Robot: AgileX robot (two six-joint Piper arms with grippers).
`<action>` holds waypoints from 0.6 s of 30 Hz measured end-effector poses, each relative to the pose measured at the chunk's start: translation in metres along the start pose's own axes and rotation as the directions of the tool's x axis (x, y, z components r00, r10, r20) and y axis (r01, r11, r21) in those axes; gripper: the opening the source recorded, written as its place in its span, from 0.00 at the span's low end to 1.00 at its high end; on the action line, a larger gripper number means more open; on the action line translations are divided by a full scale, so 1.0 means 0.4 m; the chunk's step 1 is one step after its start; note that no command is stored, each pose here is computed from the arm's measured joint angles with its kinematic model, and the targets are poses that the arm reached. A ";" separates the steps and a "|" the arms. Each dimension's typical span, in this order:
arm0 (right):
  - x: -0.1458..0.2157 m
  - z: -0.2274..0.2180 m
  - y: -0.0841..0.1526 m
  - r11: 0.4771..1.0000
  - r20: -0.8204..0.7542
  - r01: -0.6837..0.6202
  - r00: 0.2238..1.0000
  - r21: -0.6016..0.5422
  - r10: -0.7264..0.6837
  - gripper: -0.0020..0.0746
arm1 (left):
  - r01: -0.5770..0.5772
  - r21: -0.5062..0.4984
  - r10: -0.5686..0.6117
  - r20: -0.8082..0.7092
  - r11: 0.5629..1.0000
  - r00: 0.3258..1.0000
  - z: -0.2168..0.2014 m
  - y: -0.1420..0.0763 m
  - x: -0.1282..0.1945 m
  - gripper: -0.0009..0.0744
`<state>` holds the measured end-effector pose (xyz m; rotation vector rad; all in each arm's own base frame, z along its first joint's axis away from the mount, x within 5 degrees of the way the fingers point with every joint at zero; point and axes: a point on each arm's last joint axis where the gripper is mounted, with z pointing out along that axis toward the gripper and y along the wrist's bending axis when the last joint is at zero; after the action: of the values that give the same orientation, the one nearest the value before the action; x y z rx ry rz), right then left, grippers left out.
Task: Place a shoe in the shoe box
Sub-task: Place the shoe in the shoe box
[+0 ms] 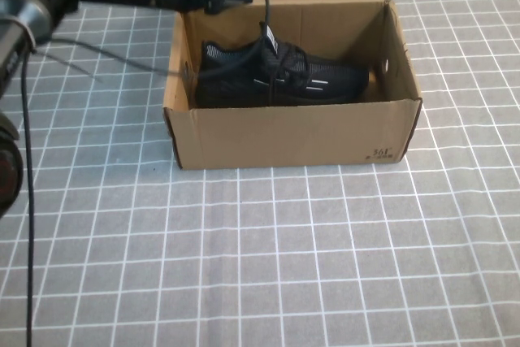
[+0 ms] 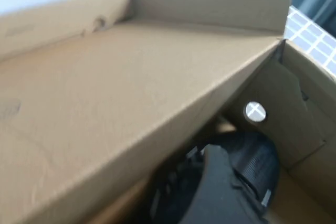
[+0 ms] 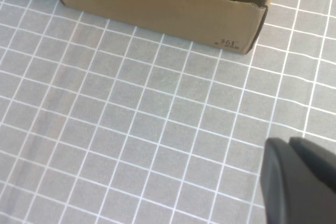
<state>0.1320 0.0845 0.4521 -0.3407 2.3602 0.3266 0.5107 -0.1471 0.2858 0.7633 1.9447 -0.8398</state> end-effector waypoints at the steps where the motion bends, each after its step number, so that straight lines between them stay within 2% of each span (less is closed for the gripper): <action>1: 0.000 0.000 0.000 1.000 0.000 0.000 1.000 0.000 0.000 0.01 | 0.023 -0.018 -0.023 -0.016 1.000 1.000 -0.006 -0.016 -0.015 0.55; 5: 0.000 0.000 0.000 1.000 0.000 0.000 1.000 0.000 0.000 0.01 | 0.131 -0.134 -0.148 -0.131 0.982 0.980 0.015 -0.070 -0.029 0.54; 12: 0.000 0.000 0.000 1.000 0.000 0.018 1.000 0.000 -0.018 0.01 | 0.143 -0.211 -0.199 -0.271 0.967 0.942 0.086 -0.168 -0.004 0.53; 18: 0.000 0.000 0.000 0.999 0.000 0.042 0.999 -0.002 -0.042 0.01 | 0.150 -0.268 -0.230 -0.298 0.952 0.927 0.088 -0.169 0.004 0.52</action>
<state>0.1319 0.0846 0.4521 -0.3909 2.3499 0.3084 0.4744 -0.2142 0.2880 0.6004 2.3976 -0.5993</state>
